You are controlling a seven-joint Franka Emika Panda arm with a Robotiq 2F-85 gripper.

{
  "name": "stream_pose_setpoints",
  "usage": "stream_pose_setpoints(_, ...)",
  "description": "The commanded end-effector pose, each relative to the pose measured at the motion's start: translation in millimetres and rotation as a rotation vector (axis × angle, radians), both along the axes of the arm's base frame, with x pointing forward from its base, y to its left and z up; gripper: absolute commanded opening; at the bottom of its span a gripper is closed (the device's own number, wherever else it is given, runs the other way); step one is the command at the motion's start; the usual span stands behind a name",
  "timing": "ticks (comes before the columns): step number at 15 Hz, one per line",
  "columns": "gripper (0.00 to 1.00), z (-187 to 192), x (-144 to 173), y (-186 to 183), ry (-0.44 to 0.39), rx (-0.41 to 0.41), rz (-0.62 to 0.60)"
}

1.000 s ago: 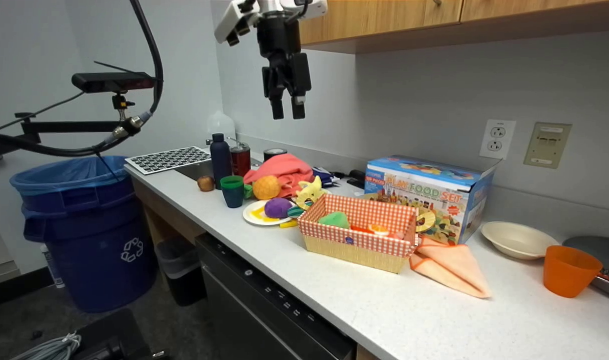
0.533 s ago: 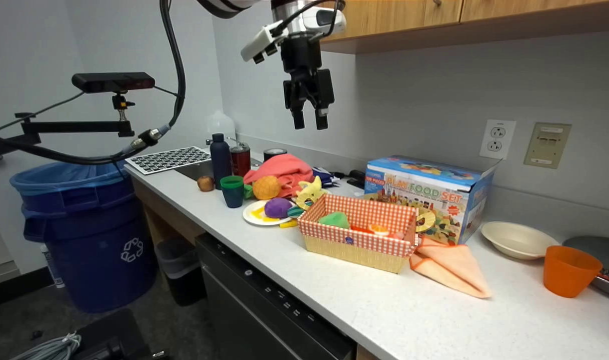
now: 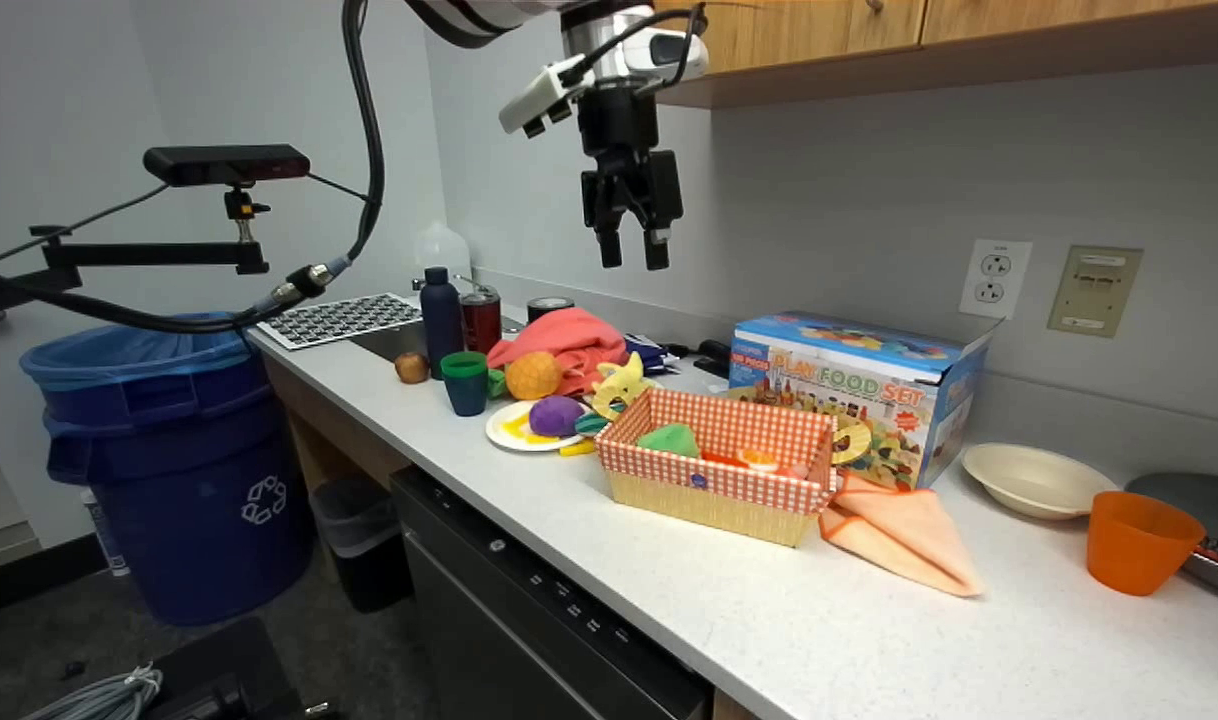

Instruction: Remove the strawberry plushie from the box

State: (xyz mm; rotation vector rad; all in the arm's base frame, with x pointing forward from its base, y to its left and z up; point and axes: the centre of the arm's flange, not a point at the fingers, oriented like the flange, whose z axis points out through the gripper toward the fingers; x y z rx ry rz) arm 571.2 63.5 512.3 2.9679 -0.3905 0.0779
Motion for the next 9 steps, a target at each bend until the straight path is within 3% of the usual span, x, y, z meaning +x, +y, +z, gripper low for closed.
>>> stream_pose_setpoints(1, 1.0, -26, 73, -28, 0.042, 0.008, -0.059)
stream_pose_setpoints(5, 1.0, -72, 128, -55, 0.092, 0.014, -0.103)
stream_pose_setpoints(9, 1.0, -119, 161, -67, 0.162, 0.022, -0.137)
